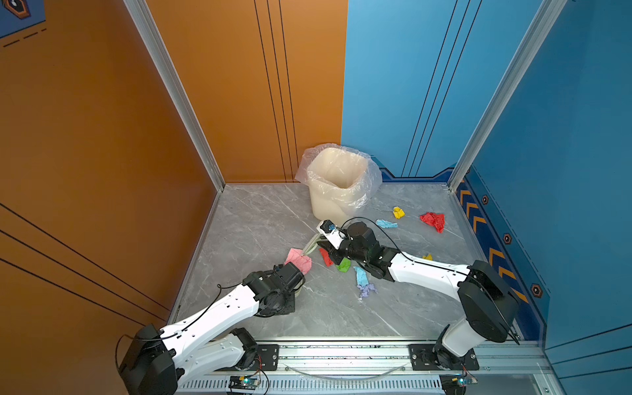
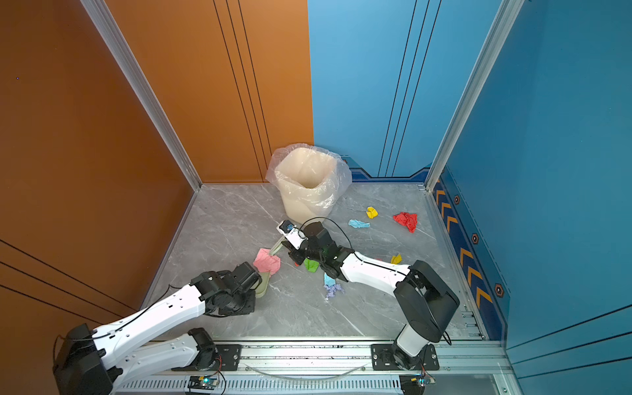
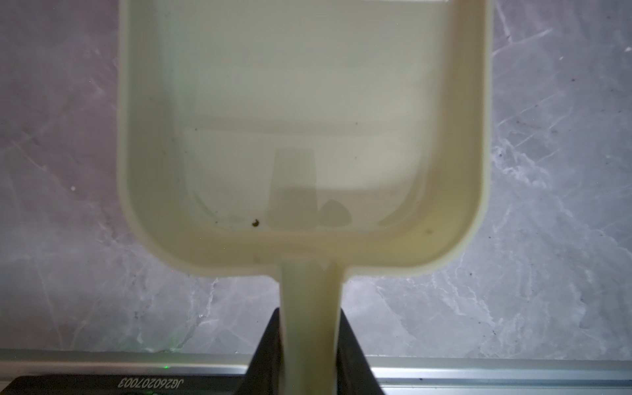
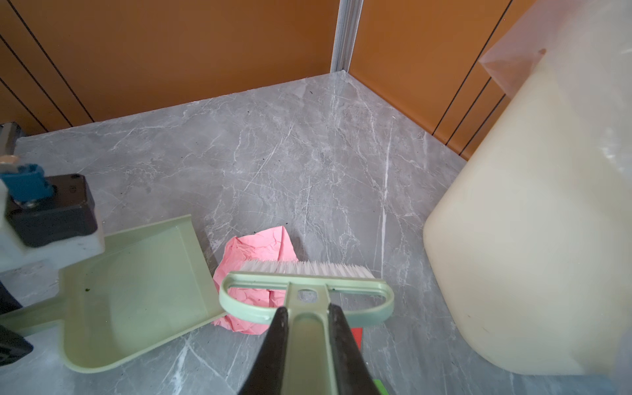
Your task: Sweep away the paper scraps from the table
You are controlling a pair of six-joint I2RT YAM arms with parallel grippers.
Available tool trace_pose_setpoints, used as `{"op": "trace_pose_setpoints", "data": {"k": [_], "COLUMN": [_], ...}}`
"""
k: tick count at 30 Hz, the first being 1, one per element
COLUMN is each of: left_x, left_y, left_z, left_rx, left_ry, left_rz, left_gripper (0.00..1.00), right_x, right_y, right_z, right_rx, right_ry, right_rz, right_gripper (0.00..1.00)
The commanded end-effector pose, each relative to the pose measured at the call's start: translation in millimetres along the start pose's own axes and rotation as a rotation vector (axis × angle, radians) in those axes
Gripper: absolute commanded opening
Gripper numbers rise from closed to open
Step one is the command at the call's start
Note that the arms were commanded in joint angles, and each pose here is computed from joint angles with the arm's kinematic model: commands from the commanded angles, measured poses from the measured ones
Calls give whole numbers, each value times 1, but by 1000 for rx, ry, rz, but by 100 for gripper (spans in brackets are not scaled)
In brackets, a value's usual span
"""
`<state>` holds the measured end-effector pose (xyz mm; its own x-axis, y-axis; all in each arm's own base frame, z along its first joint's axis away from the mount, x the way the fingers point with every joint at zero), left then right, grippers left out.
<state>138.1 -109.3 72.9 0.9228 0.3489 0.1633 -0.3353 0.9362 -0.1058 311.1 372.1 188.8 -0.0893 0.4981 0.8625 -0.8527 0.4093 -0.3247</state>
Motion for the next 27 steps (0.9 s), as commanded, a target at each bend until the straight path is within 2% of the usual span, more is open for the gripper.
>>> {"op": "trace_pose_setpoints", "data": {"k": [1,16,27], "left_x": [-6,-8,-11], "left_y": [1,-8,-11], "left_z": [-2,12,14], "left_rx": [-10,-101,-112], "left_ry": [10,-1,17], "left_rz": [-2,-36,-52], "left_gripper": [0,0,0], "right_x": [12,5,-10], "right_y": [-4,13,36], "right_z": [-6,-19,-5], "right_rx": [-24,32,164], "right_ry": [-20,30,104], "right_rz": [3,70,169], "right_gripper": [0,0,0]}}
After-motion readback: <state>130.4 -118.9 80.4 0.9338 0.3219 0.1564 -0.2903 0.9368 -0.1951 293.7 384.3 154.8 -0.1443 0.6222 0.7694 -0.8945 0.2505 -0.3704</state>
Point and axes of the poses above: each gripper's point midway between its finger pads, its own z axis back along the fingers, its own y axis along the line the jaws close on, x = y × z, the point moved 1 cm from there along z, back along the fingers, and after that the axes turned 15 degrees about z, right-handed, at the moved point
